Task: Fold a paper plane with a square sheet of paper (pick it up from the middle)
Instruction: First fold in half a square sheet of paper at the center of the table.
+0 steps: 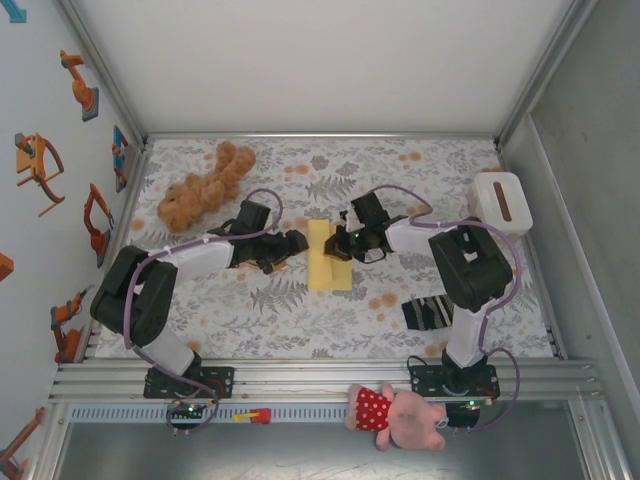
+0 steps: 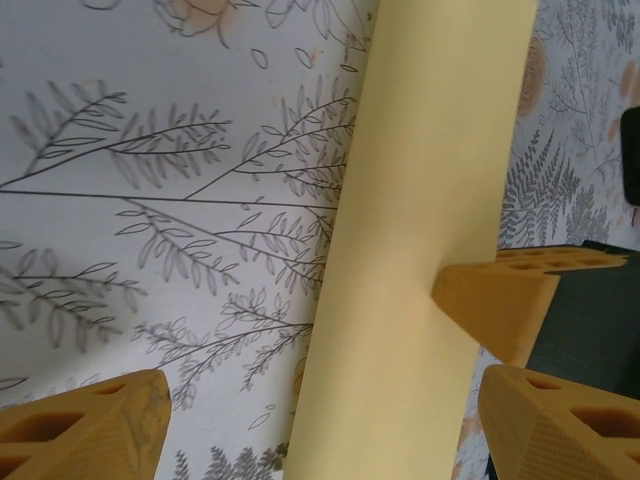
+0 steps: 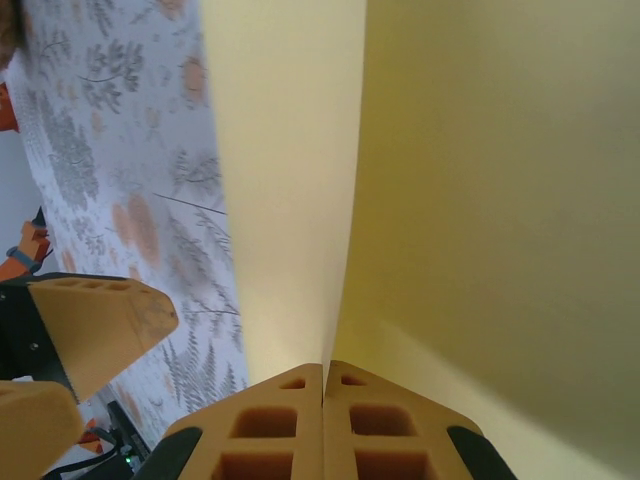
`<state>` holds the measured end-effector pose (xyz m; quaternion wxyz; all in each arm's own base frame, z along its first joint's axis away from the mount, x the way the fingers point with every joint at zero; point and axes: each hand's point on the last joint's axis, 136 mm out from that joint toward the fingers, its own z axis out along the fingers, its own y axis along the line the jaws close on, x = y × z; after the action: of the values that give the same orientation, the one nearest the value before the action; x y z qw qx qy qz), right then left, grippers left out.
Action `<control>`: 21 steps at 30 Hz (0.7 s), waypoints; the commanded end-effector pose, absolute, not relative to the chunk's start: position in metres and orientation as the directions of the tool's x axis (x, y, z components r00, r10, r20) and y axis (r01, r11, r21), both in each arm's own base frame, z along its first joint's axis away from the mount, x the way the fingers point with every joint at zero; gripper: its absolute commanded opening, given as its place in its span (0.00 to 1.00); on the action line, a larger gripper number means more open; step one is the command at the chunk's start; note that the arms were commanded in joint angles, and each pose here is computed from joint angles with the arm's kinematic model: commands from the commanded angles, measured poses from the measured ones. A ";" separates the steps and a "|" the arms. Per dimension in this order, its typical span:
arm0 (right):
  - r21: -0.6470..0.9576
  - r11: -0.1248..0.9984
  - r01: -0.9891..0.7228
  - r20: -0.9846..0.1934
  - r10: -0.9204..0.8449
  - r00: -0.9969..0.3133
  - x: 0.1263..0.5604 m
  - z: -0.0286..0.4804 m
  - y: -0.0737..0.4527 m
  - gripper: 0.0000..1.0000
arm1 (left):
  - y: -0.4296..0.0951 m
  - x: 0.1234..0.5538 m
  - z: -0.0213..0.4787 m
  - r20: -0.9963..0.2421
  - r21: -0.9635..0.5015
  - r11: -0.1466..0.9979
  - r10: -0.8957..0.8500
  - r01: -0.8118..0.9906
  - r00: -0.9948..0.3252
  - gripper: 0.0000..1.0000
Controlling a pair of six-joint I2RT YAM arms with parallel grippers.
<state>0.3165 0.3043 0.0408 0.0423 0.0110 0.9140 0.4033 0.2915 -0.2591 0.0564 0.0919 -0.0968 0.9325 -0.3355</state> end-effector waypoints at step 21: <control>0.701 0.713 -0.007 -0.128 0.116 -0.985 0.319 0.044 0.264 0.00 | -0.311 0.298 0.043 -0.114 -0.586 0.810 -0.122 -0.032 -0.986 0.57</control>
<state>0.3226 0.2710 0.0418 0.0769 0.0327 0.9185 0.3865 0.2967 -0.3090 0.0448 0.0735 -0.0565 0.9420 -0.3224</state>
